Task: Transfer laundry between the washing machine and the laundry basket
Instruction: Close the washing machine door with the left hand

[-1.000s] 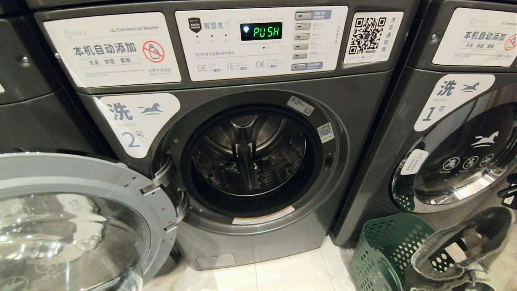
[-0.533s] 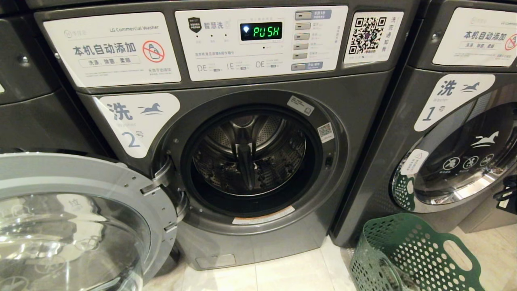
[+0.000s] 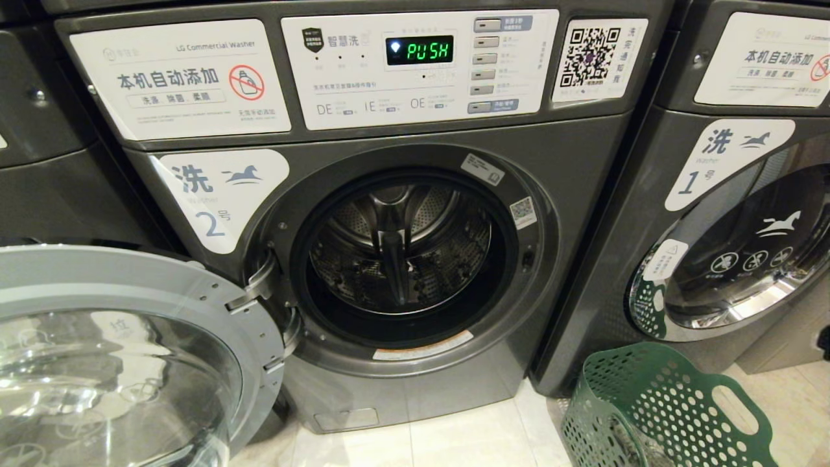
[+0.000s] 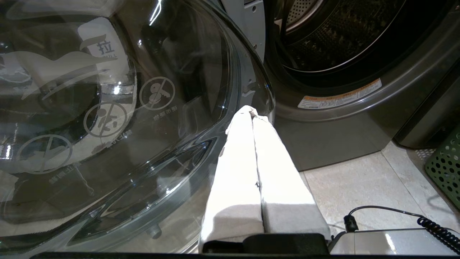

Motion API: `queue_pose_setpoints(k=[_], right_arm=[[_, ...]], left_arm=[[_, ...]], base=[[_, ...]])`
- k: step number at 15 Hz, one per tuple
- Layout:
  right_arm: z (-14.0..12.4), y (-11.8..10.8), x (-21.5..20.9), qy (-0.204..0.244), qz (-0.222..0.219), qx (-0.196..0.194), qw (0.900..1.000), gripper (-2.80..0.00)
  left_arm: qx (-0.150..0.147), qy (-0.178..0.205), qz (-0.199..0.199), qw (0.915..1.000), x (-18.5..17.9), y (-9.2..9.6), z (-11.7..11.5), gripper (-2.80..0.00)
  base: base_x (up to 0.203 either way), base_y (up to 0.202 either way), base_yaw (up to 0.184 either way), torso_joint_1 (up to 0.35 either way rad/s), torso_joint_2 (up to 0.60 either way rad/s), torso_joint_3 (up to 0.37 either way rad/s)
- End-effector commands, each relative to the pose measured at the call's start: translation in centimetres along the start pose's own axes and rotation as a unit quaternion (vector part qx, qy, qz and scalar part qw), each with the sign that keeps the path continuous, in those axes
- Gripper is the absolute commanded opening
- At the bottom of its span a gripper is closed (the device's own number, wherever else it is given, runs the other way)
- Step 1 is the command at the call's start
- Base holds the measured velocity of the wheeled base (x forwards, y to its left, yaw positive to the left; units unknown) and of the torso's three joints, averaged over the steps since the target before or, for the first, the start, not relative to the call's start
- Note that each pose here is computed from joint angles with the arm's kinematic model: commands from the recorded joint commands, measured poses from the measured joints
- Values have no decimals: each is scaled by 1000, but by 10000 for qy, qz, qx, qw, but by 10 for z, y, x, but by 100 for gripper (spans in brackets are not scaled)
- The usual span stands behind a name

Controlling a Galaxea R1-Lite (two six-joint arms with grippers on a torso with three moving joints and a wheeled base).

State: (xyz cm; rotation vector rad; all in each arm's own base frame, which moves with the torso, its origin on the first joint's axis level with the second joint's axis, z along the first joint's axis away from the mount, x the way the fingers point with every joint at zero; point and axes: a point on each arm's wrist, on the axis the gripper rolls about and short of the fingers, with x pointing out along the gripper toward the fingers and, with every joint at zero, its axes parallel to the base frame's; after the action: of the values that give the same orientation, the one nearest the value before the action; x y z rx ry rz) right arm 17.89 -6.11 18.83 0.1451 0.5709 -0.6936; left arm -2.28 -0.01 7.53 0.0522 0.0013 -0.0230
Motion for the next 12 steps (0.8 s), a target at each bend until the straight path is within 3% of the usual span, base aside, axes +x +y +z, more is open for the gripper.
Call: queue_pose_setpoints(k=[1,5,8,10,12], right_arm=[[-16,-19,-47,-549,400,-78,9977,-280],[-67,-44,-97,-933,1336,-929,9823,-280],[-125,-57,-109,-733,2021,-1511,9649,-280],[-164,-63,-105,-712,2149,-1627,9604,-280],[-184,-66,-103,-832,2179,-1622,9588,-280]], left_arm=[[0,5,-8,10000,0,0,0,-280],[0,2,-2,10000,0,0,0,-280],[44,12,-9,10000,0,0,0,-280],[49,13,-1,10000,0,0,0,-280],[53,13,-9,10000,0,0,0,-280]], base=[[0,0,0,0,0,0],[0,0,0,0,0,0],[0,0,0,0,0,0],[0,0,0,0,0,0],[0,0,0,0,0,0]])
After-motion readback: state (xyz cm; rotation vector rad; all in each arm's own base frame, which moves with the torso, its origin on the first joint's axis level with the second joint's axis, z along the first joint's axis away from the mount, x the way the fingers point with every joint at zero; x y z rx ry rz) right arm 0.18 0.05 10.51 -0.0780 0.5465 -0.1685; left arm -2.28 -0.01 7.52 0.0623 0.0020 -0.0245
